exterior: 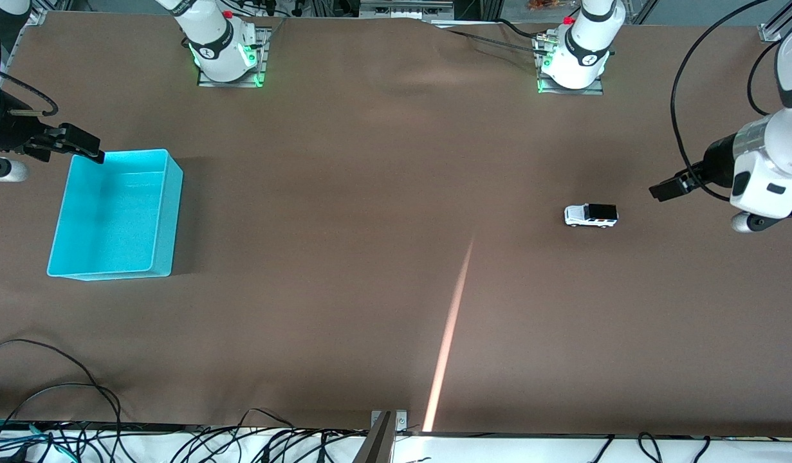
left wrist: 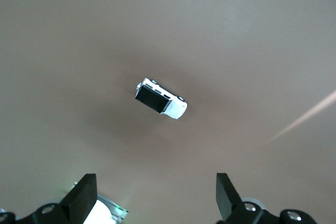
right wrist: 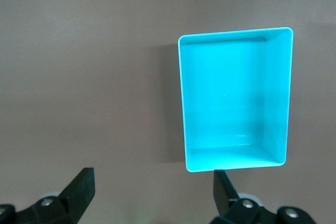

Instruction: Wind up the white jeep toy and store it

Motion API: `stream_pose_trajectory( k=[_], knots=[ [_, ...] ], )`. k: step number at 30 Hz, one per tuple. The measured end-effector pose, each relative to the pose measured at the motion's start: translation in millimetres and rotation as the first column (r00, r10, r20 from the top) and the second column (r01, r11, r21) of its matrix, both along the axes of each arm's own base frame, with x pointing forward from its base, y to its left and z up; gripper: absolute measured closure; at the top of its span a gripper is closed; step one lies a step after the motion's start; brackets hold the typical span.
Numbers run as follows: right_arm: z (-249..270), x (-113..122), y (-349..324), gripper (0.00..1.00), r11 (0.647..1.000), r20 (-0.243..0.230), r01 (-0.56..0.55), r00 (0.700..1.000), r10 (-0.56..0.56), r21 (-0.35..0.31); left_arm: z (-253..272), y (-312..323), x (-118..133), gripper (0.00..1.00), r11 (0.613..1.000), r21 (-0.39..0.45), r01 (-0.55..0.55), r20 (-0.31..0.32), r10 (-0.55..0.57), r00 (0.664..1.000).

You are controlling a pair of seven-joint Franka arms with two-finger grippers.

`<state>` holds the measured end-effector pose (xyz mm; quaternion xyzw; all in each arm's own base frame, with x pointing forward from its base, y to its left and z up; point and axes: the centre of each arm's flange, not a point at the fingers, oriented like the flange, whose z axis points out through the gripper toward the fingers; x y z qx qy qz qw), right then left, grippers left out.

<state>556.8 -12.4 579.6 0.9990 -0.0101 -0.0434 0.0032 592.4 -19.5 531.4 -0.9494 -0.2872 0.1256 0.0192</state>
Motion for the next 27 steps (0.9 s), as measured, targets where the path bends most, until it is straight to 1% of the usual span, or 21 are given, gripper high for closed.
stream_pose_trajectory(
  k=[2,5,10,13,17,23,27],
  knots=[
    [0,0,0,0.00,1.000,0.000,0.000,1.000,0.000,0.001,-10,0,2,0.00,0.996,0.023,-0.081,-0.019,0.081,0.996],
    [0,0,0,0.00,1.000,0.000,0.000,1.000,0.000,0.002,-25,0,5,0.00,0.981,0.058,-0.184,-0.039,0.186,0.982],
    [0,0,0,0.00,1.000,-0.001,0.001,1.000,-0.001,0.003,-54,0,8,0.00,0.938,0.108,-0.329,-0.033,0.335,0.942],
    [-1,0,0,0.00,1.000,-0.001,0.001,1.000,-0.001,0.003,-79,-3,8,0.00,0.908,0.132,-0.397,-0.013,0.402,0.915],
    [-1,0,0,0.00,1.000,-0.001,0.001,1.000,-0.001,0.003,-110,-10,5,0.00,0.873,0.172,-0.457,0.021,0.461,0.887],
    [-1,0,0,0.00,1.000,-0.002,0.001,1.000,-0.001,0.003,-161,-23,-6,0.00,0.800,0.213,-0.560,0.085,0.556,0.827],
    [-1,0,0,0.00,1.000,-0.002,0.001,1.000,-0.001,0.003,-189,-23,-15,0.00,0.759,0.226,-0.610,0.110,0.603,0.791]
  ],
)
